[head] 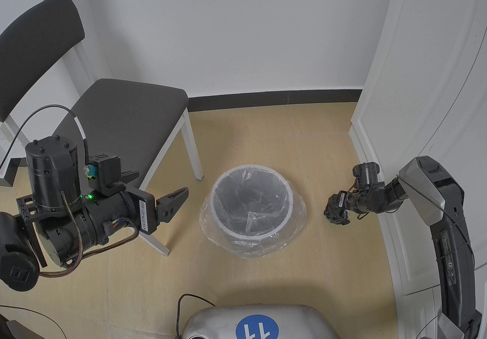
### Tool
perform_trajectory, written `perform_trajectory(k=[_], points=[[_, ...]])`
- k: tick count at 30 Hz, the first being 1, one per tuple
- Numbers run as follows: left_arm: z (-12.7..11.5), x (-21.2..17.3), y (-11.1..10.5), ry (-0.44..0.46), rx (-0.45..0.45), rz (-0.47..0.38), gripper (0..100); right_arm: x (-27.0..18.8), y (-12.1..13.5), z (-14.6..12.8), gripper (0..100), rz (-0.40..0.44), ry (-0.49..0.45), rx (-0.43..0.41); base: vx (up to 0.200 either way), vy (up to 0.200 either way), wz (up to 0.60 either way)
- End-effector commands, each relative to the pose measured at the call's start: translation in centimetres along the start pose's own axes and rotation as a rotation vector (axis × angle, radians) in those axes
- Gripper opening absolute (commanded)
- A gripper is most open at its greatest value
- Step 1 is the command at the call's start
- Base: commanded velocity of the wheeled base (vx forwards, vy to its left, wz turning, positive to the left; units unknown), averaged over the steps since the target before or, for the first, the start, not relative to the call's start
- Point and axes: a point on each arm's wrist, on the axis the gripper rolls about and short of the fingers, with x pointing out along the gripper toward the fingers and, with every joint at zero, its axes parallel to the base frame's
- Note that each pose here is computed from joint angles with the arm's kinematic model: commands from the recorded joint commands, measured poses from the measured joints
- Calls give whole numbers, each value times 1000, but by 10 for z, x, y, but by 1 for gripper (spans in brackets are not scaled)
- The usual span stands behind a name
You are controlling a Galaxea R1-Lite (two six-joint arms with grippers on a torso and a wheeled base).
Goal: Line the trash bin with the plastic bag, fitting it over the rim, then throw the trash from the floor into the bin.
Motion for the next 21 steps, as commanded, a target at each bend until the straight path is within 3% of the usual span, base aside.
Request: perform_trajectory(k=[1,21], points=[[-2,4,0,13,0,3,100,16,2,-9,100,-1,-1,25,0,0,0],[-3,4,1,10,3,8,100,43,8,-24,100,-60,-47,93,0,0,0]])
